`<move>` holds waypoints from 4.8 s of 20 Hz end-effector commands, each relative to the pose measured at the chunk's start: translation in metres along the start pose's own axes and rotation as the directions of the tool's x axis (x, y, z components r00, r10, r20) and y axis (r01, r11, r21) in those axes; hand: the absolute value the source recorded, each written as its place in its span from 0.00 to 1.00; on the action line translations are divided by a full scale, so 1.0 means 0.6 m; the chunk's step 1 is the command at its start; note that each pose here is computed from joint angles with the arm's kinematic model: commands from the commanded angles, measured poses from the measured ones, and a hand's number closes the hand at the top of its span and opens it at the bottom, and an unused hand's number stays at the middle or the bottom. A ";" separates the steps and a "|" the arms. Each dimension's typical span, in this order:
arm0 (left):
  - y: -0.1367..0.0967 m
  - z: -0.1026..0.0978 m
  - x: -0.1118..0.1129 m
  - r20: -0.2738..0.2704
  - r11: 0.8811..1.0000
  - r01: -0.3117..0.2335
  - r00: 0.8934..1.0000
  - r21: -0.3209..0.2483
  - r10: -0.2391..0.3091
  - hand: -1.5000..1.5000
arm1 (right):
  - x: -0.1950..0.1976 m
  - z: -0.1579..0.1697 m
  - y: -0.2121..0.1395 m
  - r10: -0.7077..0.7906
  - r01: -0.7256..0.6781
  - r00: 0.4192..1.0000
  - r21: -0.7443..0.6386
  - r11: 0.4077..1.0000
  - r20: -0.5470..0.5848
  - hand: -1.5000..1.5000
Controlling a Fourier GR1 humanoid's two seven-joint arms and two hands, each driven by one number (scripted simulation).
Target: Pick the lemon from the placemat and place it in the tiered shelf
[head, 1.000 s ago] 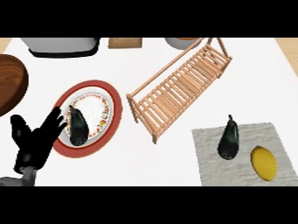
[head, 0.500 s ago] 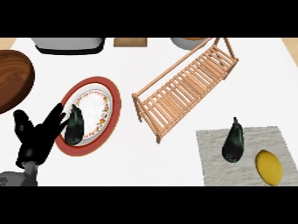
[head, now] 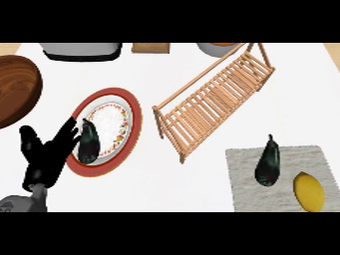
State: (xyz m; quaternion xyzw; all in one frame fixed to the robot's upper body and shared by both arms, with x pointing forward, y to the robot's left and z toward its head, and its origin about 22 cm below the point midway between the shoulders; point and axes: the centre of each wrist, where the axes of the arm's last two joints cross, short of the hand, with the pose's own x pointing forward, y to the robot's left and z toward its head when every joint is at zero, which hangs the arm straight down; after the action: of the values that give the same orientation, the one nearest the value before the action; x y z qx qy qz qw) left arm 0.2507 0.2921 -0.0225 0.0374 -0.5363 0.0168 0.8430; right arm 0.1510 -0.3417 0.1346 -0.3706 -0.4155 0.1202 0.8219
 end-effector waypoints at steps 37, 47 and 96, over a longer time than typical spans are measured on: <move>0.020 0.004 -0.015 -0.029 1.000 0.000 1.000 0.009 0.000 0.50 | -0.022 -0.113 0.207 0.182 -0.196 0.971 -0.082 0.977 -0.155 0.00; 0.000 0.003 -0.012 -0.026 1.000 0.010 1.000 0.017 -0.009 0.50 | -0.045 -0.140 0.220 0.260 -0.257 0.960 0.039 0.966 -0.108 1.00; -0.011 0.010 -0.004 -0.004 1.000 0.015 1.000 -0.005 -0.015 0.50 | 0.383 0.100 -0.140 -0.140 -0.213 0.327 0.217 0.953 0.935 1.00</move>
State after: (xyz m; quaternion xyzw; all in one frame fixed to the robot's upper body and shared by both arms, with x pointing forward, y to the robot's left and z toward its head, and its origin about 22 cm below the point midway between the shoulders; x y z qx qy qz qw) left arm 0.2522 0.2879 -0.0229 0.0409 -0.5363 0.0117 0.8429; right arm 0.2176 -0.2578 0.3189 -0.1075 -0.7784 0.4177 0.4561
